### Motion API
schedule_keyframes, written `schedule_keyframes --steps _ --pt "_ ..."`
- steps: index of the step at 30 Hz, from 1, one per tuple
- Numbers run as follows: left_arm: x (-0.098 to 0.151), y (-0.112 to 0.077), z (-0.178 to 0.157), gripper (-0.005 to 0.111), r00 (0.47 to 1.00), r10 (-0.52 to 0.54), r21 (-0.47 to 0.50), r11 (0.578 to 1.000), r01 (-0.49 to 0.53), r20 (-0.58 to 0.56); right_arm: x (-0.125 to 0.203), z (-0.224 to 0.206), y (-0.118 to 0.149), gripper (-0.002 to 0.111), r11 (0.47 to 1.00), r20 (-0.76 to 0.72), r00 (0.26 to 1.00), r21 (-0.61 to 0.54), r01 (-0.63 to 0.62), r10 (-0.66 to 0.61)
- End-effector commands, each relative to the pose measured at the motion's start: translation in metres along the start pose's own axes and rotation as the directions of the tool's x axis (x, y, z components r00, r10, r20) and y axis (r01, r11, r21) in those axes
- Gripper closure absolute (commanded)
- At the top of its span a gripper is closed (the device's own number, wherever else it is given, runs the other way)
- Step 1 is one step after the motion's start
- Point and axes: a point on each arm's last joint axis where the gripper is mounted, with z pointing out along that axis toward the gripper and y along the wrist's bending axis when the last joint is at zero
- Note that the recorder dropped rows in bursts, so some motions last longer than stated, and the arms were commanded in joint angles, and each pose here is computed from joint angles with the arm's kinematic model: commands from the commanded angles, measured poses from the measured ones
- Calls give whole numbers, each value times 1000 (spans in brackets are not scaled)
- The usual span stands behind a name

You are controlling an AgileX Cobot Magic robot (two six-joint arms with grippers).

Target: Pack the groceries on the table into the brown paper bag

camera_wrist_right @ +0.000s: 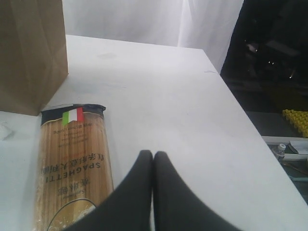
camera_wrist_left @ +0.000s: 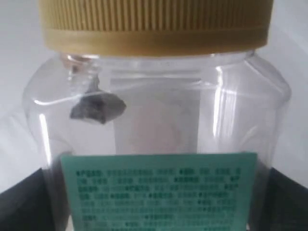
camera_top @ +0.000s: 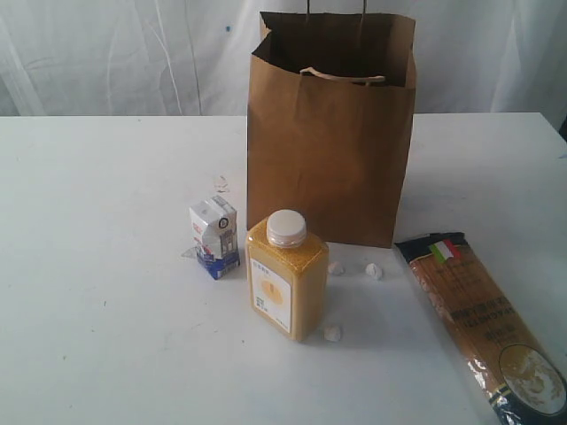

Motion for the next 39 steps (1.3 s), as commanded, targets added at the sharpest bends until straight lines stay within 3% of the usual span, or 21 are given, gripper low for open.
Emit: schedule_keyframes --steps 1,4,6,8,10,12,13,16,17,19,21,25,30,33,35,37,39 --pt "6 31 -11 107 976 128 -189 969 -161 -177 1 0 0 108 1000 9 1000 6 -10 10" --pt "27 32 -16 107 876 226 -133 942 -308 -425 1 0 0 108 1000 9 1000 6 -10 10" --pt "41 25 -21 107 787 284 15 944 -331 -548 1 0 0 108 1000 9 1000 6 -10 10" --pt "50 21 -33 107 723 250 106 965 -240 -644 1 0 0 108 1000 9 1000 6 -10 10" --pt "54 21 -47 107 670 166 132 986 -102 -723 1 0 0 108 1000 9 1000 6 -10 10" --pt "51 15 -59 107 650 122 200 979 47 -750 1 0 0 108 1000 9 1000 6 -10 10" --pt "47 10 -65 107 666 138 283 953 113 -733 1 0 0 108 1000 9 1000 6 -10 10" --pt "33 -12 -75 107 762 231 566 798 208 -605 1 0 0 108 1000 9 1000 6 -10 10" --pt "30 -19 -77 107 778 219 616 744 258 -589 1 0 0 108 1000 9 1000 6 -10 10" --pt "31 -34 -74 107 766 204 652 680 337 -609 1 0 0 108 1000 9 1000 6 -10 10" --pt "38 -46 -65 107 746 228 662 661 353 -625 1 0 0 108 1000 9 1000 6 -10 10" --pt "39 -58 -42 107 757 214 658 668 347 -617 1 0 0 108 1000 9 1000 6 -10 10" --pt "22 -56 -13 107 818 101 622 704 343 -566 1 0 0 108 1000 9 1000 6 -10 10" --pt "11 -60 4 107 884 44 641 705 303 -466 1 0 0 108 1000 9 1000 6 -10 10" --pt "8 -73 14 107 938 48 705 673 222 -342 1 0 0 108 1000 9 1000 6 -10 10" --pt "7 -90 21 107 977 61 780 614 125 -205 1 0 0 108 1000 9 1000 6 -10 10" --pt "10 -112 23 107 995 82 864 504 -1 -47 1 0 0 108 1000 9 1000 6 -10 10"
